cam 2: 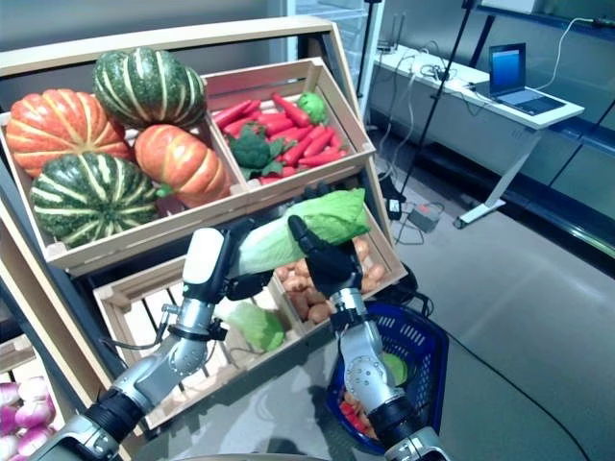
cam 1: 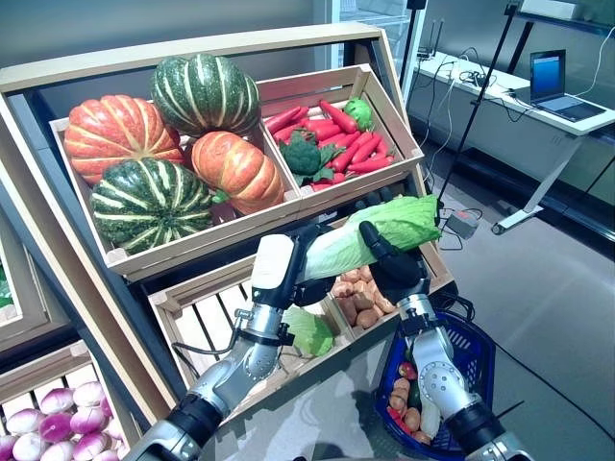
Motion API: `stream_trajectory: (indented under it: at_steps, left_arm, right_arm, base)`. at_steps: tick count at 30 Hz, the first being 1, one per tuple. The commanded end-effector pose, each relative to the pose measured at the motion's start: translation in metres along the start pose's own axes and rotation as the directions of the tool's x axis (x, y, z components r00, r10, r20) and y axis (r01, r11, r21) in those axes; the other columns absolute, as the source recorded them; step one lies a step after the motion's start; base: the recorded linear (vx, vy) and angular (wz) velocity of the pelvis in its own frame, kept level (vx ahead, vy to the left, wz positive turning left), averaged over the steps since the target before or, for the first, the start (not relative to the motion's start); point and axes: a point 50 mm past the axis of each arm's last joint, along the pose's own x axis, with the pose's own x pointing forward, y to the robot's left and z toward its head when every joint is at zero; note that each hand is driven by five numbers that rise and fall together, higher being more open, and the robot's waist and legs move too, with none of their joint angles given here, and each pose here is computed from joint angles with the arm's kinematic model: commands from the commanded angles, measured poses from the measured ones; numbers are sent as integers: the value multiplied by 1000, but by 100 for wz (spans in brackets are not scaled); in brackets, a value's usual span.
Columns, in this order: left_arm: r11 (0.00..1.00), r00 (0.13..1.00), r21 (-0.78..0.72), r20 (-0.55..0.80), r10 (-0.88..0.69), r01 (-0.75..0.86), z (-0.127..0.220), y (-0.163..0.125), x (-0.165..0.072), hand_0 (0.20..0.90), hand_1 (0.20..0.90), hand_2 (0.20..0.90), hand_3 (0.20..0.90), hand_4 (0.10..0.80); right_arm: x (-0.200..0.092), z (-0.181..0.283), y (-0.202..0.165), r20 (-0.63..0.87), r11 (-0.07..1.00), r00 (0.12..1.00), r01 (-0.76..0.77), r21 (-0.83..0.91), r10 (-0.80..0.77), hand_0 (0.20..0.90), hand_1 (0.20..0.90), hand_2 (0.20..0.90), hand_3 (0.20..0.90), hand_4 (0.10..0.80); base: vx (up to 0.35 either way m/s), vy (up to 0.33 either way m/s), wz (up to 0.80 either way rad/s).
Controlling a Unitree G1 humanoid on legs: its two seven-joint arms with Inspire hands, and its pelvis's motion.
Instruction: Put vegetables into the basket
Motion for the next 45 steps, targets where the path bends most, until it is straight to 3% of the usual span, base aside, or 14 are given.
stream_trajectory:
  at_steps: [1, 9, 10, 19, 31, 32, 39, 45]
  left_arm:
    - [998, 981, -58, 195, 21, -10, 25, -2, 32, 300, 300, 300, 300, 400]
    - [996, 978, -85, 209, -21, 40, 31, -9, 28, 300, 300, 300, 300, 400]
    - [995, 977, -87, 212, -18, 38, 31, -9, 28, 300, 300, 300, 300, 400]
    - [993, 962, -120, 273, 33, 0, 44, -2, 39, 300, 300, 300, 300, 400]
    - [990, 952, -136, 294, 85, -46, 53, 3, 51, 300, 300, 300, 300, 400]
    - [989, 957, -143, 281, 74, -35, 52, 3, 51, 900, 900, 900, 900, 800]
    - [991, 983, -131, 185, -6, 31, 43, -3, 52, 900, 900, 900, 900, 800]
    - [983, 989, -122, 65, -129, 137, 23, -13, 39, 900, 900, 900, 900, 800]
  right_arm:
    - [48, 65, 67, 412, 956, 870, -294, -9, 271, 900, 900, 900, 900, 800]
    - [51, 73, 73, 464, 936, 822, -350, -43, 329, 900, 900, 900, 900, 800]
    - [51, 73, 74, 461, 932, 821, -361, -38, 337, 300, 300, 300, 300, 400]
    - [53, 57, 70, 379, 920, 856, -390, 29, 351, 300, 300, 300, 300, 400]
    - [52, 54, 68, 381, 920, 862, -387, 66, 335, 300, 300, 300, 300, 400]
    - [52, 54, 68, 383, 920, 862, -385, 67, 333, 300, 300, 300, 300, 400]
    - [52, 57, 67, 396, 926, 856, -376, 37, 332, 300, 300, 300, 300, 400]
    - [49, 71, 60, 431, 937, 844, -349, -10, 319, 300, 300, 300, 300, 400]
  base:
    - [0, 0, 0]
    - [0, 0, 0]
    - [0, 0, 0]
    - [0, 0, 0]
    - [0, 0, 0]
    - [0, 0, 0]
    - [0, 0, 0]
    - [0, 0, 0]
